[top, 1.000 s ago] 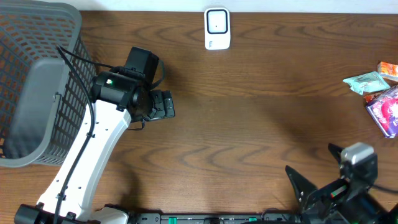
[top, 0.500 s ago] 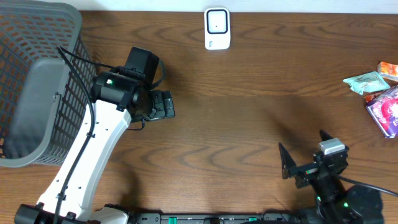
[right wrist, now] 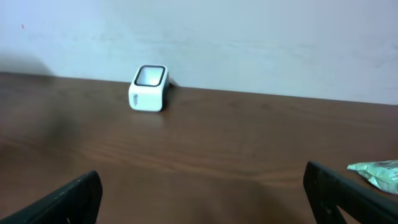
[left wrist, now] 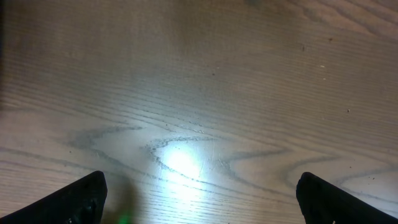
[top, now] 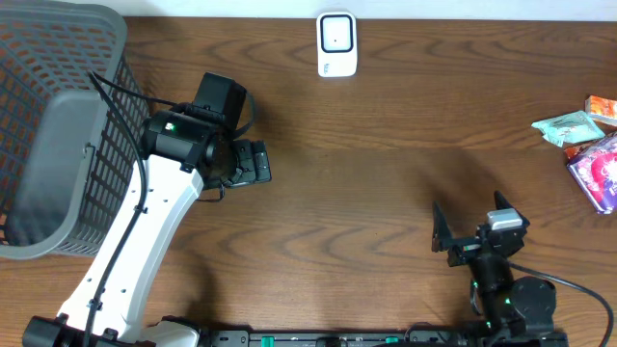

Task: Scan the item barcode

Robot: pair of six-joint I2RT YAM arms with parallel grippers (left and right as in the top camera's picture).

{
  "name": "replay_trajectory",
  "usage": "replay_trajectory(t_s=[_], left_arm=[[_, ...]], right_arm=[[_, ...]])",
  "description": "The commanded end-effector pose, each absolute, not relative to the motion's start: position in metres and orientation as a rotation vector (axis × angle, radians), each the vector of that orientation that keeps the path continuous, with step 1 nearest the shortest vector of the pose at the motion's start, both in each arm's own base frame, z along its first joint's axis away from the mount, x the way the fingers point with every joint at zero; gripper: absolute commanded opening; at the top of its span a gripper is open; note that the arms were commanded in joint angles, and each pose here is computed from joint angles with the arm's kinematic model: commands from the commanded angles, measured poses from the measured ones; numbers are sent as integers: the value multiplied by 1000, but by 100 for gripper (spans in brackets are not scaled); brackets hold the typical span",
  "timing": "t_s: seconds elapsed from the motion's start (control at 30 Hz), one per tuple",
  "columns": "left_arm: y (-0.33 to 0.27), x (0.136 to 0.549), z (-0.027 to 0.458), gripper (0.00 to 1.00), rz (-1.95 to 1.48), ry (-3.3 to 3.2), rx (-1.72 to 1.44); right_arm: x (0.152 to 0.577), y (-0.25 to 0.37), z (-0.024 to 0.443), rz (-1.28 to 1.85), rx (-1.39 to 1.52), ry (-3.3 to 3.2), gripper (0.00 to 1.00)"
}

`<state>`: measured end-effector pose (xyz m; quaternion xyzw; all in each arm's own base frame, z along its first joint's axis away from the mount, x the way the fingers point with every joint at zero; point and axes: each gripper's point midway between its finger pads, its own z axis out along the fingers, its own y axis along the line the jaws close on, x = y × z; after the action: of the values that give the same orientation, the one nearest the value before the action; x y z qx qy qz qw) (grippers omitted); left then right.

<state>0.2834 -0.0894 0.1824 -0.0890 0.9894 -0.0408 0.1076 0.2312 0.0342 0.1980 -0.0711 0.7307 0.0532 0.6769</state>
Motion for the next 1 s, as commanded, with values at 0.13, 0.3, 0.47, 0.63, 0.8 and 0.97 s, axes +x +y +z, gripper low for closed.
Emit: replay_trajectory(t_s=[0.13,0.3,0.47,0.63,0.8,0.97], left_arm=[[-88,283,181,98,-104,2916,-251],[-88,283,181,98,-104,2916,-251],[-88,283,181,98,-105,2916,-251],[-88,283,181,98,-104,2916,-251],[-88,283,181,98,-105,2916,-251],[-88,283,181,98,-105,2916,-251]], right_arm=[[239,27,184,87,-134,1616,99],[245,22,175,69,-117,1583,99],[246,19,171,58,-107,1586,99],[246,13,165,33,-81,1608,99],[246,8,157,24,-51,1645,99],[246,-1,156,74,89,1647,99]])
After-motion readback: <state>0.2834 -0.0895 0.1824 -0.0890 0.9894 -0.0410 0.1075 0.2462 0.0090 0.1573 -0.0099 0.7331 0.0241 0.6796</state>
